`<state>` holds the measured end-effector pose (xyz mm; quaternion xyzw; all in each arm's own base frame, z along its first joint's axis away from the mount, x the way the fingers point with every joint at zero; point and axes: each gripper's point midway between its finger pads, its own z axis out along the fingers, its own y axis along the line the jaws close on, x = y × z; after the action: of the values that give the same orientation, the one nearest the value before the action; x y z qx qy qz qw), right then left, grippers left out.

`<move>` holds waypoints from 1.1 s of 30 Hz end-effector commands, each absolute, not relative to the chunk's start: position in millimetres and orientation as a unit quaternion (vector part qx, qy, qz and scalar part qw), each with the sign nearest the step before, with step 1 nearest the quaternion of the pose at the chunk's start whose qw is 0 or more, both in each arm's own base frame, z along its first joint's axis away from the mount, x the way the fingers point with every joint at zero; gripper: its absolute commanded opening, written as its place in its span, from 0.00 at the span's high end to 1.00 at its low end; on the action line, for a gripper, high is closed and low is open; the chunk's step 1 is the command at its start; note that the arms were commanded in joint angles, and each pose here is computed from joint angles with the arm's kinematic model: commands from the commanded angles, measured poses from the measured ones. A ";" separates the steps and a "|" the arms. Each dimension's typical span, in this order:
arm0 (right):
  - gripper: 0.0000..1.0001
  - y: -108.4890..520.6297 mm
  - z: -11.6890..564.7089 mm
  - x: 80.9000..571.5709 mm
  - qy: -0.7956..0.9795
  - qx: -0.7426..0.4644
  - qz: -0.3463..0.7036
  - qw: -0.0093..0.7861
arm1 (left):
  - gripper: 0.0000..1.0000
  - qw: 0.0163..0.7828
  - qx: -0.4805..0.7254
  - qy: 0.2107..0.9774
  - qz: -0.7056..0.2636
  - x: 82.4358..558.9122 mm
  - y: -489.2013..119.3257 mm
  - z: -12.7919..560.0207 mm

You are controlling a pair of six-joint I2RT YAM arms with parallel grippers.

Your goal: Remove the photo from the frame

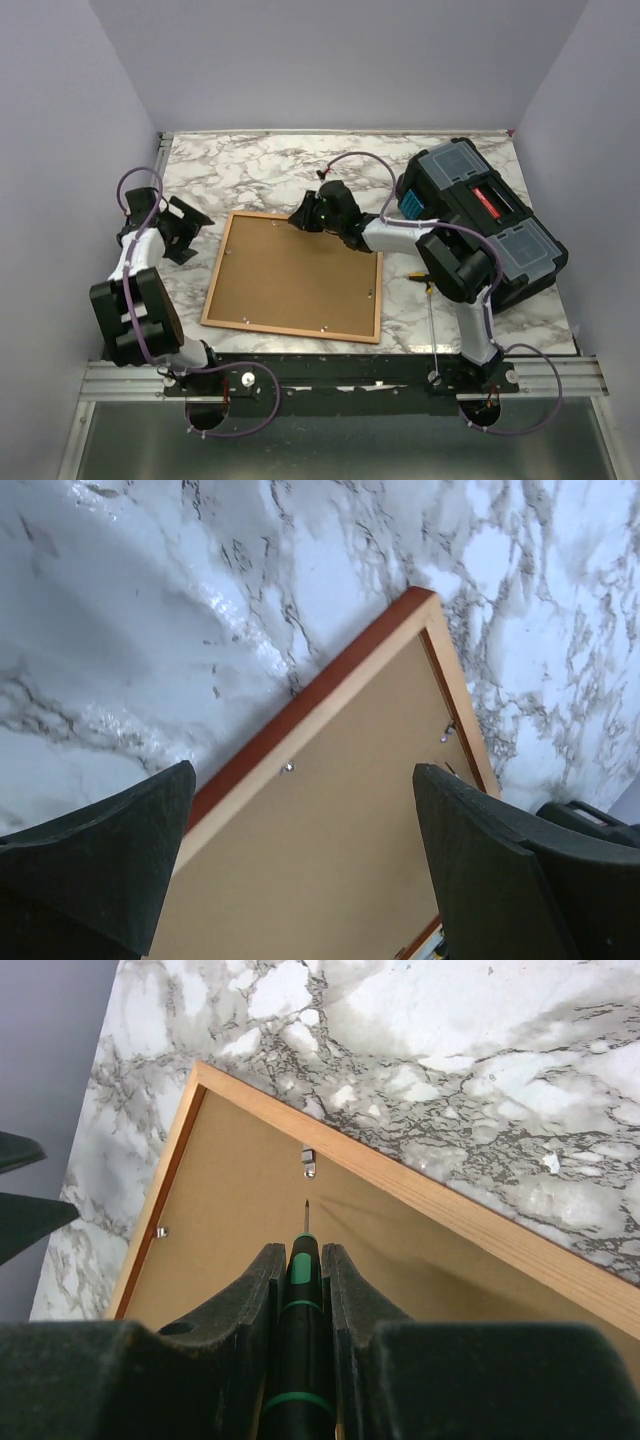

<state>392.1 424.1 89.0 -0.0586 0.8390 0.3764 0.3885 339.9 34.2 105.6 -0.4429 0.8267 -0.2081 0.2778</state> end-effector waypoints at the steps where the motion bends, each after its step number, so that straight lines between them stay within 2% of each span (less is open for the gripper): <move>1: 0.99 437.3 95.8 405.5 0.825 -0.053 0.394 0.403 | 0.10 0.235 -0.427 0.839 -0.240 347.4 28.4 74.7; 21: 0.99 434.2 76.0 424.3 0.842 -0.061 0.343 0.411 | 0.12 0.197 -0.434 0.841 -0.257 344.7 20.0 58.4; 33: 0.99 456.0 65.3 410.3 0.837 -0.081 0.390 0.375 | 0.12 0.191 -0.436 0.840 -0.261 345.2 18.6 56.2</move>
<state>417.6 443.2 77.6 -0.0676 0.8377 0.3687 0.3972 340.2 19.6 54.0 -0.4433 0.8397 -0.2500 0.1893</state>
